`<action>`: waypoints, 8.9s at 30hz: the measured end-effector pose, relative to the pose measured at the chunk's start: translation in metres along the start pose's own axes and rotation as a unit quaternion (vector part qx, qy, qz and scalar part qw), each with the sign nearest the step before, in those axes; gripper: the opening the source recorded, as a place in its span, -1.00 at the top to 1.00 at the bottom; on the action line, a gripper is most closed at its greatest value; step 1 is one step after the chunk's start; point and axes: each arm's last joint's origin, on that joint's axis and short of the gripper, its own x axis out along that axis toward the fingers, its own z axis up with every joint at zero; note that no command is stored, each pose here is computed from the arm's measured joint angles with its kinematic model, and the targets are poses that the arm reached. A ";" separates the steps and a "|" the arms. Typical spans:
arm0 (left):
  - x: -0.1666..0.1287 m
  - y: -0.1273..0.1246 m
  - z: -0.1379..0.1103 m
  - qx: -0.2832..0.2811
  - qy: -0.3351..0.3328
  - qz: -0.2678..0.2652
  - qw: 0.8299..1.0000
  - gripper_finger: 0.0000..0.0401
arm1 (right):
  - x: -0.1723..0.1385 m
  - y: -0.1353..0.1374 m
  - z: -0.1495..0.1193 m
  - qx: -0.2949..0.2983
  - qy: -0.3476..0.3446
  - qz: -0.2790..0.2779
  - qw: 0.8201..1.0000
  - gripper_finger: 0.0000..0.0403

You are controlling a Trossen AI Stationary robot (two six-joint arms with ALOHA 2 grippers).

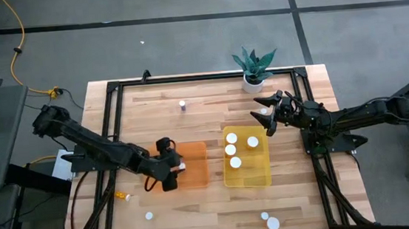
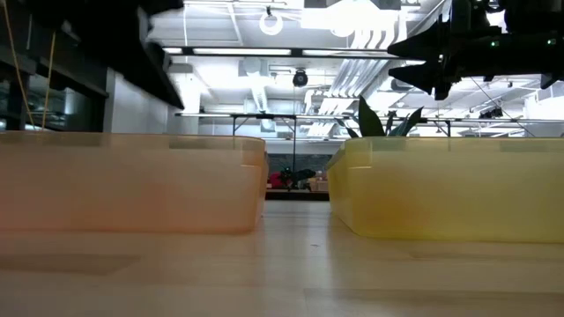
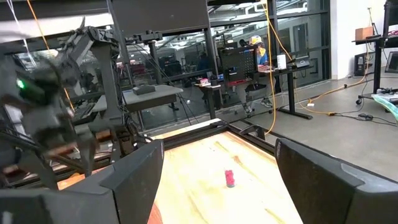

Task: Pick and place medicine bottles into bin by pill shape (circle, oval)
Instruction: Put the blue capsule bottle into the yellow bin, then put the bottom yellow tablet bottle into the orange bin

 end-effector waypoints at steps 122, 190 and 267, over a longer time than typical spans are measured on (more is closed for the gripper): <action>0.041 0.069 0.130 -0.066 -0.099 -0.035 0.992 0.50 | 0.000 0.000 -0.001 -0.002 0.003 0.000 1.000 -0.50; 0.157 0.014 0.176 0.081 -0.003 -0.044 0.996 -0.08 | 0.000 0.000 0.000 -0.002 0.002 0.000 1.000 -0.50; -0.108 -0.115 -0.058 0.058 0.152 -0.063 0.985 -0.06 | 0.001 0.001 0.001 0.011 -0.007 0.011 1.000 -0.50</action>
